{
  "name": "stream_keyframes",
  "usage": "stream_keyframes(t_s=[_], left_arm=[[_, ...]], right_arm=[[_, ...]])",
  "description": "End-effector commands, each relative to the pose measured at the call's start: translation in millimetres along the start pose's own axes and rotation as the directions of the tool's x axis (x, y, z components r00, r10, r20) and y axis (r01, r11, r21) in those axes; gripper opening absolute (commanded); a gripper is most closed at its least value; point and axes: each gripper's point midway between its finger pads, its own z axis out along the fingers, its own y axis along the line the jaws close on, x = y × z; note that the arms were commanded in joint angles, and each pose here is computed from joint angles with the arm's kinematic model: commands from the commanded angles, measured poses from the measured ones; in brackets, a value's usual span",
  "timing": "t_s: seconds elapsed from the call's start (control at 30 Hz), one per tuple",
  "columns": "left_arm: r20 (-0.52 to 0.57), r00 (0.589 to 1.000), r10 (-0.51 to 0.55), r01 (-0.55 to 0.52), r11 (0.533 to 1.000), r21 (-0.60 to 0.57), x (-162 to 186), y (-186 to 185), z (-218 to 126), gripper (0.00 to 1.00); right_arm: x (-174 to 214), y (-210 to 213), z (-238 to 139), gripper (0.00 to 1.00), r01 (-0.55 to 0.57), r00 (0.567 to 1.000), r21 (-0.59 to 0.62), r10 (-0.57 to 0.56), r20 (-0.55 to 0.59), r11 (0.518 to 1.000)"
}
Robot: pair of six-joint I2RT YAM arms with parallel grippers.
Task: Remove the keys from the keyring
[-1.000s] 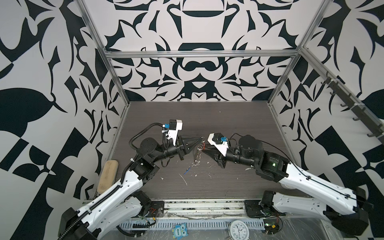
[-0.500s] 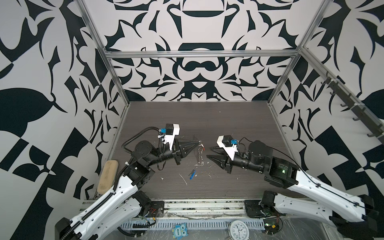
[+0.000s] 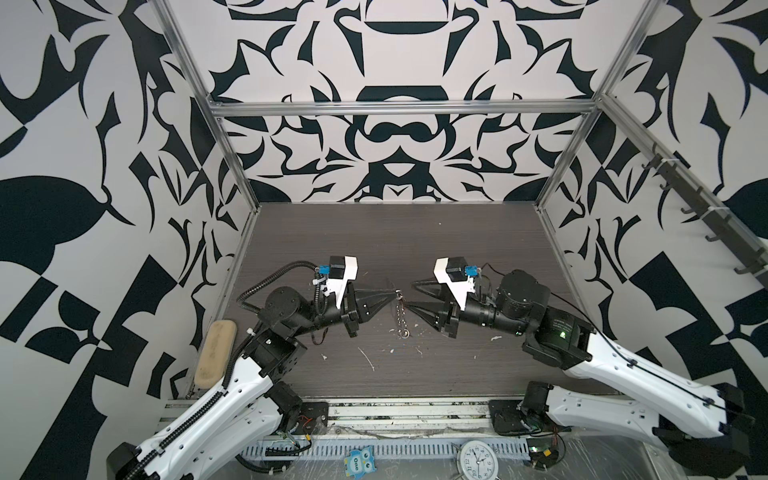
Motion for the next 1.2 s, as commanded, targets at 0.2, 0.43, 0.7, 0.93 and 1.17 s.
stream_keyframes(t_s=[0.2, 0.43, 0.7, 0.93, 1.17], left_arm=[[0.034, 0.998, 0.055, -0.056, 0.998, 0.033, -9, -10, -4, 0.00], [0.048, 0.998, 0.046, -0.047, 0.999, 0.013, -11, -5, -2, 0.00], [0.078, 0.996, 0.043, -0.041, 0.999, -0.028, -17, 0, -4, 0.00], [0.087, 0.996, 0.038, -0.035, 0.999, -0.037, -19, 2, -4, 0.00], [0.081, 0.996, 0.028, -0.026, 0.999, -0.031, -17, 2, -3, 0.00]], right_arm=[[-34, 0, 2, 0.45, -0.093, 0.991, -0.164, 0.107, 0.082, 0.982], [-24, 5, 6, 0.39, -0.137, 0.987, -0.247, 0.154, 0.050, 0.959], [-12, 6, 10, 0.36, -0.178, 0.982, -0.276, 0.190, 0.016, 0.944], [-7, 5, 12, 0.23, -0.185, 0.980, -0.274, 0.197, 0.017, 0.944], [-10, 0, 13, 0.09, -0.187, 0.979, -0.251, 0.200, 0.028, 0.950]])
